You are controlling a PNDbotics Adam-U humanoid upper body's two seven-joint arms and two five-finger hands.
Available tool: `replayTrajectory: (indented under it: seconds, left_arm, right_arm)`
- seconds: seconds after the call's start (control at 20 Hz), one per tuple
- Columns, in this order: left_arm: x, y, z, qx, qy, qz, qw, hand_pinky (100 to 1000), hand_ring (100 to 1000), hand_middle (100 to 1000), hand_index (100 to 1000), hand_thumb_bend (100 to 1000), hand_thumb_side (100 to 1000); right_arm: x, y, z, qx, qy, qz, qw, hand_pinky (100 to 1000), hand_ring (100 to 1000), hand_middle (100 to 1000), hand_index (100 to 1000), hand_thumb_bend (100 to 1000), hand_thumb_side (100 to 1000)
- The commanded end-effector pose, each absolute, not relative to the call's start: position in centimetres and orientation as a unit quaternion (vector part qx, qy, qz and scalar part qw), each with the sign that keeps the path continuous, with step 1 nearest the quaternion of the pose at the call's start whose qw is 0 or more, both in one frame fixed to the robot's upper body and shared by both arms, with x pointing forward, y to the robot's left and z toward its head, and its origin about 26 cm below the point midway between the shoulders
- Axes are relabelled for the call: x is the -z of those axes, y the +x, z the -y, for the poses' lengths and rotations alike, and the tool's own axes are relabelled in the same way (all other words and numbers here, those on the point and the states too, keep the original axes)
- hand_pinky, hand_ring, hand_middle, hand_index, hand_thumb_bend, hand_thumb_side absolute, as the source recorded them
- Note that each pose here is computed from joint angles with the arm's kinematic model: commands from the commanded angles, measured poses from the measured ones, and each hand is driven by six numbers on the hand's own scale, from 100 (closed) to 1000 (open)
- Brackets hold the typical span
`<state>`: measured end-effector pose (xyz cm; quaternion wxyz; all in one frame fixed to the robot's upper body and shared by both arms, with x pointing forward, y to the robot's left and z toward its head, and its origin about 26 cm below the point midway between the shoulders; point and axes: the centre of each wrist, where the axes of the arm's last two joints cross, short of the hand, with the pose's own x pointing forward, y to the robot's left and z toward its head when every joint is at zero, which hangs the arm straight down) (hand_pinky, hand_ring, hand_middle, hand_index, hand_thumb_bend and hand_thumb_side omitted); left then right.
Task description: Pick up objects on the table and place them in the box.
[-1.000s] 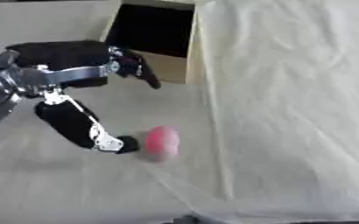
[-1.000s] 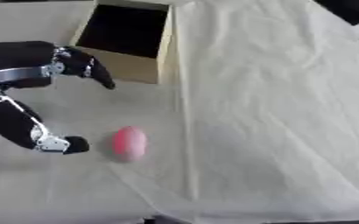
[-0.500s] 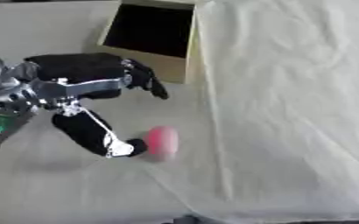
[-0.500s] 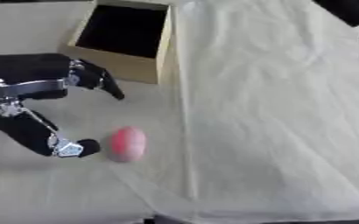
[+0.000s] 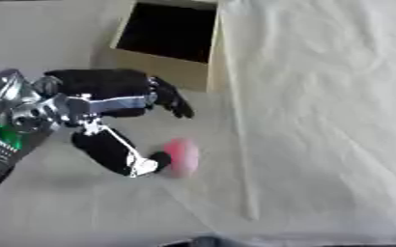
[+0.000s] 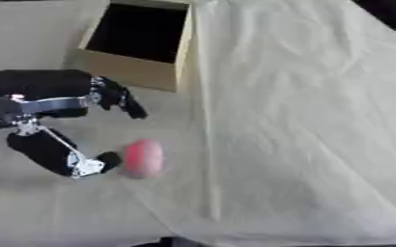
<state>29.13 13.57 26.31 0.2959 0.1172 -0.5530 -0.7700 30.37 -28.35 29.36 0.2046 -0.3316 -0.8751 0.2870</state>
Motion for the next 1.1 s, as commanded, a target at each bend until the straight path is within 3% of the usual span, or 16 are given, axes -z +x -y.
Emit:
replayTrajectory:
  seconds: [0.05, 0.7, 1.1]
  left_arm:
    - [-26.8, 28.8, -13.5, 0.763, 0.135, 0.561, 0.292, 747, 832, 742, 850, 159, 317]
    - [-24.1, 30.8, -13.0, 0.788, 0.139, 0.511, 0.313, 788, 853, 763, 891, 229, 261]
    - [-23.1, 32.0, -13.0, 0.793, 0.18, 0.503, 0.295, 804, 843, 771, 881, 248, 276]
  right_arm:
    - [-30.2, 30.0, 28.5, -0.282, -0.337, 0.877, 0.192, 909, 803, 740, 865, 100, 849]
    - [-29.9, 30.0, 28.5, -0.276, -0.331, 0.88, 0.198, 907, 791, 728, 850, 100, 857]
    - [-29.7, 30.0, 28.4, -0.275, -0.326, 0.881, 0.204, 905, 782, 718, 844, 100, 865]
